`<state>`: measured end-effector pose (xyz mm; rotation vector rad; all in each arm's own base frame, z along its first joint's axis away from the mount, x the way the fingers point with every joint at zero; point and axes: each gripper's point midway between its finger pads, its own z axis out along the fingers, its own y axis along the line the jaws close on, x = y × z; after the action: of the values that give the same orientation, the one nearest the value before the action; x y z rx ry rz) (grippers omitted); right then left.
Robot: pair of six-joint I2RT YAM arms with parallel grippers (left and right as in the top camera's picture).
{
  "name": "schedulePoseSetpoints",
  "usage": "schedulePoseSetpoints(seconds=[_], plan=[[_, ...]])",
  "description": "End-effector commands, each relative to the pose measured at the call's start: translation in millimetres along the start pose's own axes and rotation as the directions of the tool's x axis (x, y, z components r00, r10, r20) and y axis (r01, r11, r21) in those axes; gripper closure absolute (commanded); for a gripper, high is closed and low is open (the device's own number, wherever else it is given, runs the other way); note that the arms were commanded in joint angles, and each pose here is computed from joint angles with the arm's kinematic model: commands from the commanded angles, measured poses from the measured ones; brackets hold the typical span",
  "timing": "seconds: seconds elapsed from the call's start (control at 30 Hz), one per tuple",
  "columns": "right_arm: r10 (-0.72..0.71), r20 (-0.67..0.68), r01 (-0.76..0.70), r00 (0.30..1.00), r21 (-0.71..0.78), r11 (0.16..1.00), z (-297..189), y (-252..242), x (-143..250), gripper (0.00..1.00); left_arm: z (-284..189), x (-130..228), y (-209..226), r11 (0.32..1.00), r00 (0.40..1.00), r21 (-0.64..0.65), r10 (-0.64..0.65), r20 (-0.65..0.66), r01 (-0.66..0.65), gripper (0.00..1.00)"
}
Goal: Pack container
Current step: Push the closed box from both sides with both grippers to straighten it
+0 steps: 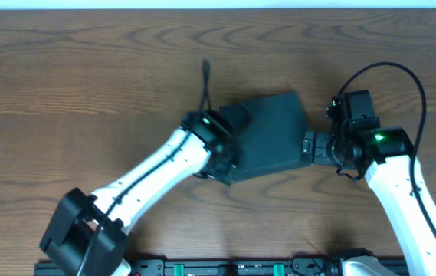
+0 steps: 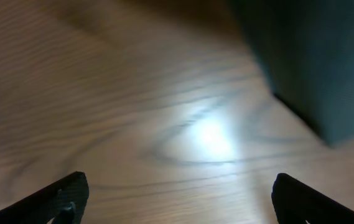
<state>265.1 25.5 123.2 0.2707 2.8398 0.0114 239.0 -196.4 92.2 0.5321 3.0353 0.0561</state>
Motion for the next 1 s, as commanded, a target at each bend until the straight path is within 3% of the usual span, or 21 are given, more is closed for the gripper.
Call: schedulePoseSetpoints(seconds=[0.0, 0.17, 0.27, 0.43, 0.63, 0.97], plan=[[0.117, 0.015, -0.117, 0.993, 0.043, 0.992, 3, -20, -7, 0.01, -5, -2, 31, 0.994, 0.995, -0.025, -0.104, -0.005, 0.104, 0.05], [0.218, 0.018, -0.219, 0.976, 0.066, 0.974, 6, -48, -12, 0.01, -1, -11, 60, 0.98, 0.98, -0.02, -0.2, -0.003, 0.2, 0.05], [0.246, -0.015, -0.244, 0.969, 0.072, 0.967, 14, -56, -10, 0.01, 1, -30, 59, 0.975, 0.975, 0.058, -0.219, 0.041, 0.216, 0.05], [0.235, -0.107, -0.225, 0.966, 0.104, 0.969, 42, -56, -5, 0.01, 14, -59, 57, 0.969, 0.966, 0.098, -0.236, 0.106, 0.226, 0.05], [0.237, -0.19, -0.223, 0.953, 0.09, 0.971, 71, -49, -1, 0.01, 42, -68, 50, 0.967, 0.969, 0.111, -0.238, 0.07, 0.23, 0.05], [0.18, -0.242, -0.187, 0.953, -0.007, 0.982, 74, -33, 4, 0.01, 68, -86, 30, 0.949, 0.966, 0.211, -0.252, 0.061, 0.234, 0.05]])
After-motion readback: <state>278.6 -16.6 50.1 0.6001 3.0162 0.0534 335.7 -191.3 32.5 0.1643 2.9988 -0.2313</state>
